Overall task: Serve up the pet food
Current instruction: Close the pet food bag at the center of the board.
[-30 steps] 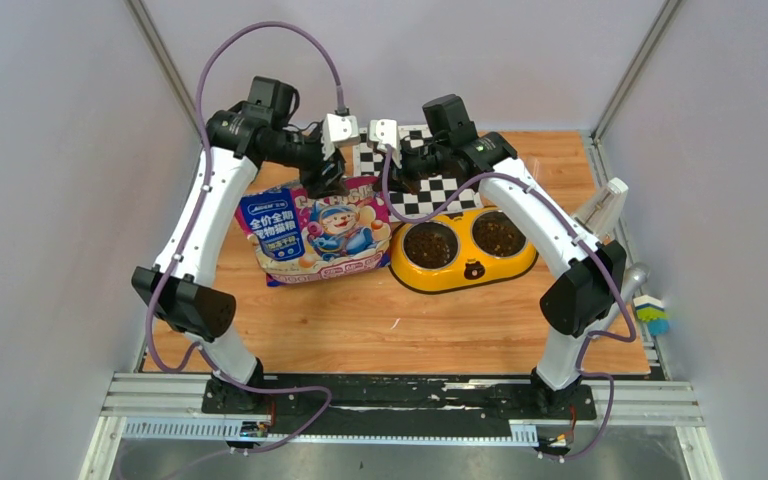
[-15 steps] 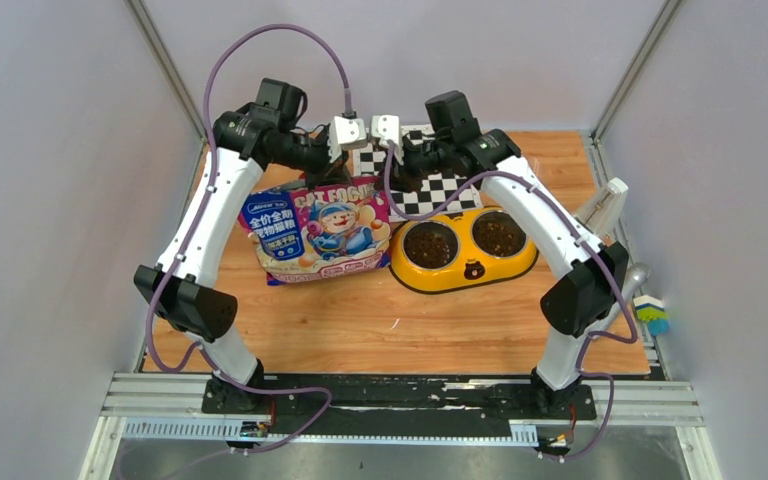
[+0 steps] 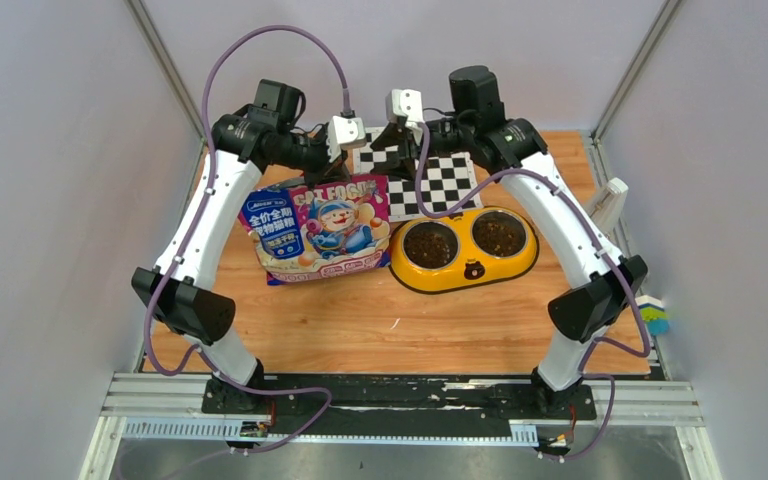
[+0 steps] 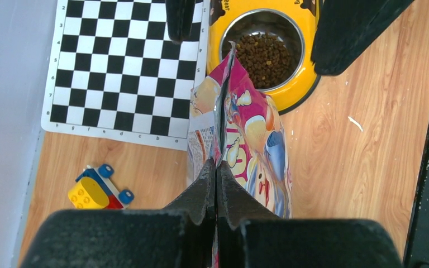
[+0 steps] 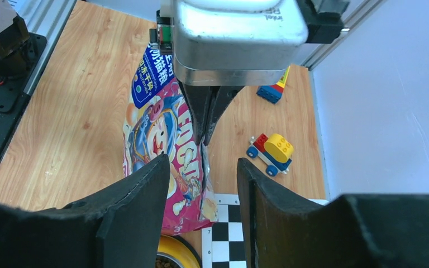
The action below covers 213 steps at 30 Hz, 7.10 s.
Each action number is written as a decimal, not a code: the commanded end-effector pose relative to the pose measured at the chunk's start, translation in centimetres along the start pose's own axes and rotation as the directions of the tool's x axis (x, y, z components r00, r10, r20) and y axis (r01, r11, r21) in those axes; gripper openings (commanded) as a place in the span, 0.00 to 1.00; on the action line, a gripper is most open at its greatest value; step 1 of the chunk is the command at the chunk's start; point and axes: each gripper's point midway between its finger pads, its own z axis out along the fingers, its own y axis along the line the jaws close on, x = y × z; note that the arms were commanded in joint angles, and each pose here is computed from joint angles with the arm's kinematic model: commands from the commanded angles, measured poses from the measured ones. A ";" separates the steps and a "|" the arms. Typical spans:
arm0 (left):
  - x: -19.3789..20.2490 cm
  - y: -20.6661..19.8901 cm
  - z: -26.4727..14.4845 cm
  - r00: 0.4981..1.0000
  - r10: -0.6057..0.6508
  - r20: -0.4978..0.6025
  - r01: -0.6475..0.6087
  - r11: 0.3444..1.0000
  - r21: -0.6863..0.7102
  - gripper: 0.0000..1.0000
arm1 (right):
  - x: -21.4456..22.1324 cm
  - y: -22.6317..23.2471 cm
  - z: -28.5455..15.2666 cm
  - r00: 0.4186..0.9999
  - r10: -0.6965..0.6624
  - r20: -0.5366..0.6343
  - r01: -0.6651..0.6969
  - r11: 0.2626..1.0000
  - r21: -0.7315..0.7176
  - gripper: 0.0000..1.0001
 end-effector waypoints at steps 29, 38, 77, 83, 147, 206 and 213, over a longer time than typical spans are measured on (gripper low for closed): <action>-3.2 -1.2 -1.7 0.994 0.023 0.108 -0.024 1.000 0.004 0.00 | 5.3 1.0 5.2 1.000 0.012 0.004 -0.012 0.990 -0.137 0.31; -2.5 -1.5 -1.5 0.996 0.022 0.091 -0.024 1.000 0.016 0.08 | 5.9 0.2 5.3 0.999 0.025 -0.026 -0.027 0.995 -0.098 0.00; 2.6 -0.4 -3.0 0.999 0.006 -0.052 -0.007 1.000 -0.029 0.28 | 3.8 0.4 4.3 1.000 0.008 -0.001 -0.008 0.996 -0.091 0.00; 2.4 -0.2 -3.2 0.999 0.008 -0.050 -0.010 0.999 -0.039 0.01 | 4.0 0.4 4.3 1.000 0.005 -0.005 -0.006 0.996 -0.091 0.00; 3.6 -2.0 -7.1 0.999 -0.019 -0.031 0.016 0.996 -0.084 0.36 | 3.9 1.6 9.1 1.000 -0.026 -0.003 0.026 0.989 -0.148 0.00; 9.1 0.3 -13.2 0.986 -0.088 -0.141 0.047 0.962 -0.269 0.04 | 4.9 0.1 8.6 0.993 -0.099 -0.070 0.092 0.991 -0.097 0.00; 10.0 -0.1 -13.5 0.980 -0.092 -0.176 0.044 0.964 -0.260 0.21 | 4.9 -0.3 8.1 0.994 -0.089 -0.069 0.083 0.993 -0.087 0.00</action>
